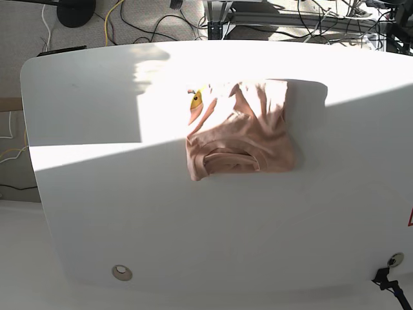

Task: Fold the T-shirt properly

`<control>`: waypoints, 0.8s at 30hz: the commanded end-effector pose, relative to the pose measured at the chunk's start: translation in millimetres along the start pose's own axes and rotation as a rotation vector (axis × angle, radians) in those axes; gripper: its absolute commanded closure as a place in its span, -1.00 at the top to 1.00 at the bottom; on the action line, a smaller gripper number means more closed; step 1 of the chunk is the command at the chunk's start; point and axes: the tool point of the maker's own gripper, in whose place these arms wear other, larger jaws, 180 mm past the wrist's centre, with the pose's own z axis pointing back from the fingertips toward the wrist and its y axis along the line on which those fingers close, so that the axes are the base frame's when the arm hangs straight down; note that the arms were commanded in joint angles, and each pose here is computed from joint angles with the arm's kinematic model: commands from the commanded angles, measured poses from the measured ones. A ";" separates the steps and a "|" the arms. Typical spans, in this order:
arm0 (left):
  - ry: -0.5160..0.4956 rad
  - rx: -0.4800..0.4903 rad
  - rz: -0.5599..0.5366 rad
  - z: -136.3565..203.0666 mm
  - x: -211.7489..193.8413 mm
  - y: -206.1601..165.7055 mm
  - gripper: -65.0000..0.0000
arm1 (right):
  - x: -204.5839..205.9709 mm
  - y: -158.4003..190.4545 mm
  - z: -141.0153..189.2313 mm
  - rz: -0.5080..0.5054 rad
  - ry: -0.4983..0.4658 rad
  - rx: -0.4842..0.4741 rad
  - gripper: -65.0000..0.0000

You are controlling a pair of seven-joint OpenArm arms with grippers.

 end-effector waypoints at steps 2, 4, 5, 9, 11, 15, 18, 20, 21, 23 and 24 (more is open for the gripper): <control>0.094 -0.001 0.014 -1.0 -37.3 1.7 -0.74 | -37.2 -5.5 -4.5 -0.007 0.094 -0.007 -0.87; 0.110 0.006 0.021 -13.9 -42.8 5.4 -0.74 | -47.6 -7.0 -15.5 -0.011 0.128 -0.010 -0.87; 0.116 0.011 0.023 -20.7 -44.2 7.6 -0.74 | -52.3 -4.1 -21.6 -0.008 0.145 -0.001 -0.87; 0.190 0.044 0.050 -41.2 -66.5 19.4 -0.74 | -61.1 -9.0 -43.9 -0.007 0.191 -0.010 -0.87; 0.229 0.066 0.067 -54.2 -76.0 27.3 -0.74 | -64.7 -13.8 -54.1 -0.010 0.216 -0.021 -0.87; 0.311 0.102 0.104 -70.9 -93.5 36.9 -0.74 | -65.7 -13.8 -74.9 -0.028 0.249 -0.033 -0.87; 0.364 0.085 0.096 -81.2 -100.8 31.9 -0.73 | -64.3 -17.4 -87.2 -0.033 0.272 -0.043 -0.87; 0.401 0.065 0.076 -89.5 -102.7 27.9 -0.73 | -63.3 -19.0 -93.9 -0.037 0.286 -0.049 -0.87; 0.433 0.060 0.062 -89.1 -108.4 27.3 -0.73 | -65.7 -20.4 -95.3 -0.039 0.301 -0.054 -0.87; 0.478 0.051 0.047 -90.9 -114.1 24.3 -0.72 | -65.3 -22.9 -100.9 -0.043 0.320 -0.062 -0.87; 0.486 0.052 0.043 -95.9 -111.0 25.1 -0.72 | -63.9 -23.9 -103.9 -0.044 0.325 -0.065 -0.87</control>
